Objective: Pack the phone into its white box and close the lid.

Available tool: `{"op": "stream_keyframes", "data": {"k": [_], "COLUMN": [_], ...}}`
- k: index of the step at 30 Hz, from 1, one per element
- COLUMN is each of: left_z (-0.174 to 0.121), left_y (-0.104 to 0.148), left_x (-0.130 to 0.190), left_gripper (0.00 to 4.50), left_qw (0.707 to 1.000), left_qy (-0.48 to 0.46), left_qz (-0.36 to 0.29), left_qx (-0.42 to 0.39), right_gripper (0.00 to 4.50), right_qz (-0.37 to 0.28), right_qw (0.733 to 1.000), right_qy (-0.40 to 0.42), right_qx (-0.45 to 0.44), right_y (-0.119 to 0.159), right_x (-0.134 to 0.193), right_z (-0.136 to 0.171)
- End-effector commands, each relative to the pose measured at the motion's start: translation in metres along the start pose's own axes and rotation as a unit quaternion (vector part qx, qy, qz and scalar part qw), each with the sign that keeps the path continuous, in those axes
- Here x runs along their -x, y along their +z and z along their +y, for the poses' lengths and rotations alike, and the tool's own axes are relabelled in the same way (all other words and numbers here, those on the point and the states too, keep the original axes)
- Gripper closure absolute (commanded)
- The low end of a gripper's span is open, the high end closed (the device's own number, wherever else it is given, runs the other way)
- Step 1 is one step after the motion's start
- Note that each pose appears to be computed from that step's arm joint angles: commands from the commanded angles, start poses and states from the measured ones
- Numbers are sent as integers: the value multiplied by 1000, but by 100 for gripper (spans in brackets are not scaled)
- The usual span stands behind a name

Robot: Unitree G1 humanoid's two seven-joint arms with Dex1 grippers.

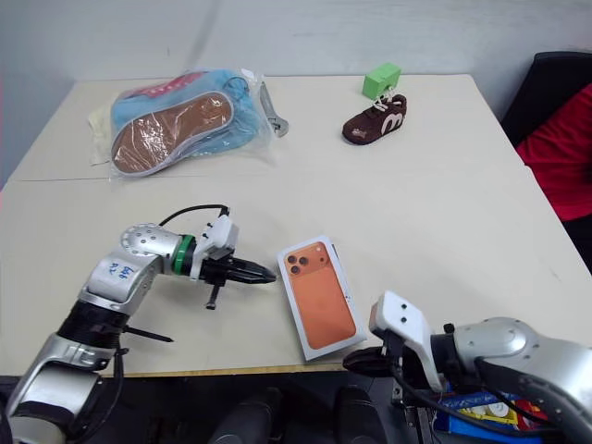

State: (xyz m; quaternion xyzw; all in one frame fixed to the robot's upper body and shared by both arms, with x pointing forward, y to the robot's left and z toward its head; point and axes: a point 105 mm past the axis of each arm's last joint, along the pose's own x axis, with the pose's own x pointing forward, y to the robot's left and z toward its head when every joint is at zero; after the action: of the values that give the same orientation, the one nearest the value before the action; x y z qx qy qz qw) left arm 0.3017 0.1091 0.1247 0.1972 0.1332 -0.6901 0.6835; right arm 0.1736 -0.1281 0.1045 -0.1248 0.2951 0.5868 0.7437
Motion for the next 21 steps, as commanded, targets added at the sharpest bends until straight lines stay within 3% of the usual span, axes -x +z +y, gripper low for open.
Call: {"op": "stream_keyframes", "data": {"k": [1,9,16,21], "left_z": [3,28,21,16], "left_y": [-1,14,7,31], "left_x": [-13,-50,-28,-12], "left_gripper": [450,450,450,450], "left_qw": [999,998,999,993], "left_qy": [-10,15,-14,-57], "left_qz": [18,-24,-14,-95], "left_qx": [-38,-49,-36,44], "right_gripper": [447,447,447,447], "right_qz": [5,-43,-56,-115], "right_qw": [1000,998,998,993], "right_qy": [-17,-52,-11,22], "right_qx": [23,-4,-12,-25], "right_y": [-9,-11,1,25], "right_x": [-5,-17,-6,16], "right_z": [-9,-29,-13,-1]}}
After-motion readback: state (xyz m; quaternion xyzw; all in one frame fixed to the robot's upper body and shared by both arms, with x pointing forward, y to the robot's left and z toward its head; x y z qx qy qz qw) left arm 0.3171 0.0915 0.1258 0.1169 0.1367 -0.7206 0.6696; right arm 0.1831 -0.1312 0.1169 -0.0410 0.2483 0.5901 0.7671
